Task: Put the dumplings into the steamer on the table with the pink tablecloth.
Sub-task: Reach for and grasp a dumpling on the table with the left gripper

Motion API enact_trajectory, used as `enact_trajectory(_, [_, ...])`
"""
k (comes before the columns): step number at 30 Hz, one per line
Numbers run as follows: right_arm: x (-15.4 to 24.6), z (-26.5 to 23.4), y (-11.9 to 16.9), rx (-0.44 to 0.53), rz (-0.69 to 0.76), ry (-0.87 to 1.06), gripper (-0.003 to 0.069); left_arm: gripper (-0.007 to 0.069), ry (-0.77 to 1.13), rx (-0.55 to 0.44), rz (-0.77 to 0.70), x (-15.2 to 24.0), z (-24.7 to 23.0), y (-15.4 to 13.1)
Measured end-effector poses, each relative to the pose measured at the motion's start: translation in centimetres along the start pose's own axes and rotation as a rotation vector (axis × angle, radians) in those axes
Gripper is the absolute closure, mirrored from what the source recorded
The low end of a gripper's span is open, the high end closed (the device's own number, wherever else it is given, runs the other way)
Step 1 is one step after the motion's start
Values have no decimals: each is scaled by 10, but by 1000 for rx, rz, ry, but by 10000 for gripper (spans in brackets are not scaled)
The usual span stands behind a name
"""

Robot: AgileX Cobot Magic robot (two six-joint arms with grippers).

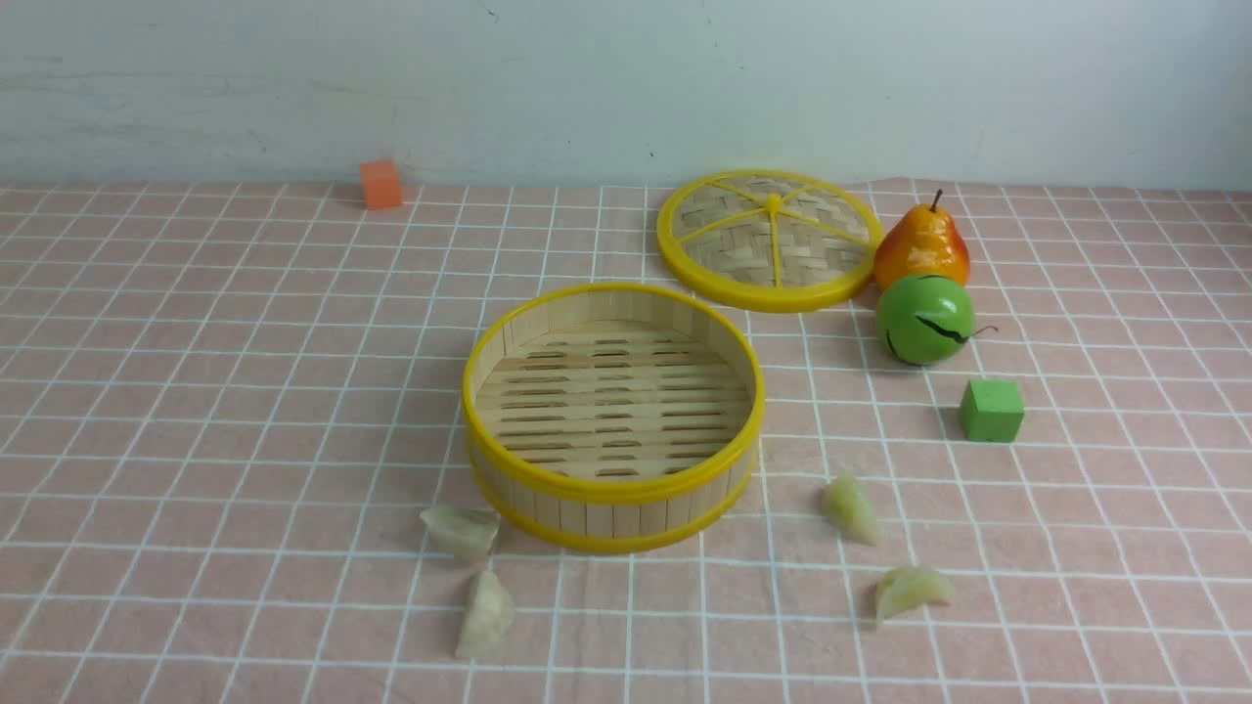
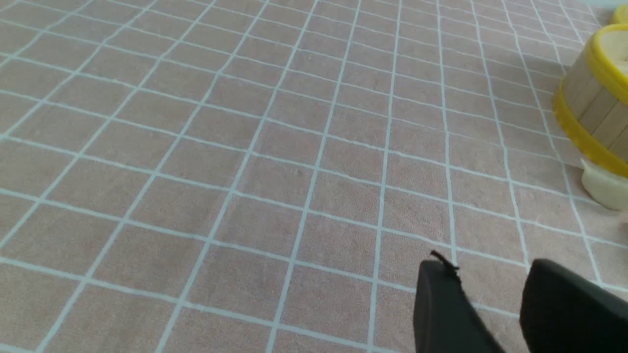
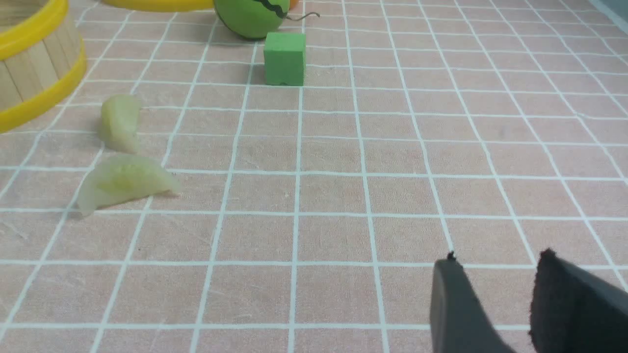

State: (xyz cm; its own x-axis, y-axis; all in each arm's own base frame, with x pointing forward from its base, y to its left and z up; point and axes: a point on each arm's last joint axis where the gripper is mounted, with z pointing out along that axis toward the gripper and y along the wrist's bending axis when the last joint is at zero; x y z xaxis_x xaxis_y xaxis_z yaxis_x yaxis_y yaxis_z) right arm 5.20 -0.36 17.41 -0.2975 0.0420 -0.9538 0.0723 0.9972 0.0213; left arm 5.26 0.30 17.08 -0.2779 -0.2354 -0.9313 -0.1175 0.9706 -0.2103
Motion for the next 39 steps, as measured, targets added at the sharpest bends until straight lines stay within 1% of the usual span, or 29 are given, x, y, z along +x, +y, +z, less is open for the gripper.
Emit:
enact_trajectory(27, [0, 0, 0, 0, 0, 0, 419, 388, 0, 1, -2, 0, 0, 0])
enact_trajectory(29, [0, 0, 0, 0, -1, 0, 419, 388, 3, 12, 1, 0, 0, -1])
enact_trajectory(34, [0, 0, 0, 3, -9, 0, 419, 388, 17, 76, 21, 1, 0, -4])
enact_trajectory(39, [0, 0, -1, 6, -18, 0, 419, 388, 19, 82, 22, 1, 0, -5])
